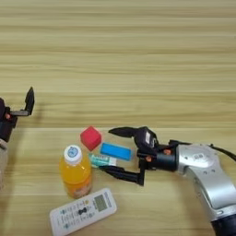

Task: Move the objects on the table

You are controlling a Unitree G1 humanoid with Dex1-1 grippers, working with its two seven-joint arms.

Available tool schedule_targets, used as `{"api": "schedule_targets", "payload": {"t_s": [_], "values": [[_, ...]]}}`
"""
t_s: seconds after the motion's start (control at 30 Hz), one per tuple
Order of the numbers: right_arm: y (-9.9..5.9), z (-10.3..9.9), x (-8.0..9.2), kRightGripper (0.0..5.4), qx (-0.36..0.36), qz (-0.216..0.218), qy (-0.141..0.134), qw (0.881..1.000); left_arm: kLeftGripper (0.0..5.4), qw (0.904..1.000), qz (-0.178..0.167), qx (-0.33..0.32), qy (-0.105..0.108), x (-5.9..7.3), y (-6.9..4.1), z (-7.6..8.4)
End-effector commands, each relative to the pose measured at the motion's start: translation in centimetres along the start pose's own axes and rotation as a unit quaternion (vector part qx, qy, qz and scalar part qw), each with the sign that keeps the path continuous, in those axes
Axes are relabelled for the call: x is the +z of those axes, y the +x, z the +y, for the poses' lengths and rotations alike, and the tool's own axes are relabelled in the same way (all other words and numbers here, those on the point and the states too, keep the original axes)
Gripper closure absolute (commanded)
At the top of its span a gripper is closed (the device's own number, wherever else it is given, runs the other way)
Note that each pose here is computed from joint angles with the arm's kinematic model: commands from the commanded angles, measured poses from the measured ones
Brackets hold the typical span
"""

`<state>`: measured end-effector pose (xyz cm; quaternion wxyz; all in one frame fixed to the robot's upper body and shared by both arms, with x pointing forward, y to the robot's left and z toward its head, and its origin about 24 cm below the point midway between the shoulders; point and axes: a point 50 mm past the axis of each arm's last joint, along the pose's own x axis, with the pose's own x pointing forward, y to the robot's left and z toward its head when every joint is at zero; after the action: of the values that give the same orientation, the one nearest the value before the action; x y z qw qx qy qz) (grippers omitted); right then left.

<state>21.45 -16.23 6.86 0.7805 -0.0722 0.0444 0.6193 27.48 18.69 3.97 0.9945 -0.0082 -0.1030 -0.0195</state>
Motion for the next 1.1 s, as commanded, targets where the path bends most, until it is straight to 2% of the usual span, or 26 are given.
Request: {"api": "schedule_targets", "payload": {"t_s": [0.03, 0.23, 0.43, 0.63, 0.87, 1.1], "values": [[-2.0, 0.2, 1.1, 0.03, 0.039, 0.004, 0.006, 0.999, 0.00, 1.0000, -0.005, -0.008, 0.002, 0.1, 0.3, -0.3], [-2.6, 0.9, 0.9, 0.03, 0.092, 0.043, 0.005, 0.995, 0.00, 1.0000, -0.005, -0.007, 0.002, 0.1, 0.3, -0.3], [-2.0, 3.3, -0.8, 0.03, 0.171, 0.115, -0.003, 0.979, 0.00, 1.0000, -0.003, -0.007, 0.003, 0.1, 0.3, -0.3], [-1.5, 4.1, -1.5, 0.03, 0.196, 0.134, -0.015, 0.971, 0.00, 1.0000, -0.002, -0.007, 0.004, 0.0, 0.4, -0.3], [-0.4, 4.3, -2.0, 0.03, 0.198, 0.140, -0.036, 0.970, 0.00, 1.0000, 0.000, -0.008, 0.004, -0.1, 0.4, -0.3], [0.4, 4.2, -3.1, 0.03, 0.198, 0.150, -0.041, 0.968, 0.00, 0.9999, 0.002, -0.010, 0.004, -0.2, 0.5, -0.5]]}}
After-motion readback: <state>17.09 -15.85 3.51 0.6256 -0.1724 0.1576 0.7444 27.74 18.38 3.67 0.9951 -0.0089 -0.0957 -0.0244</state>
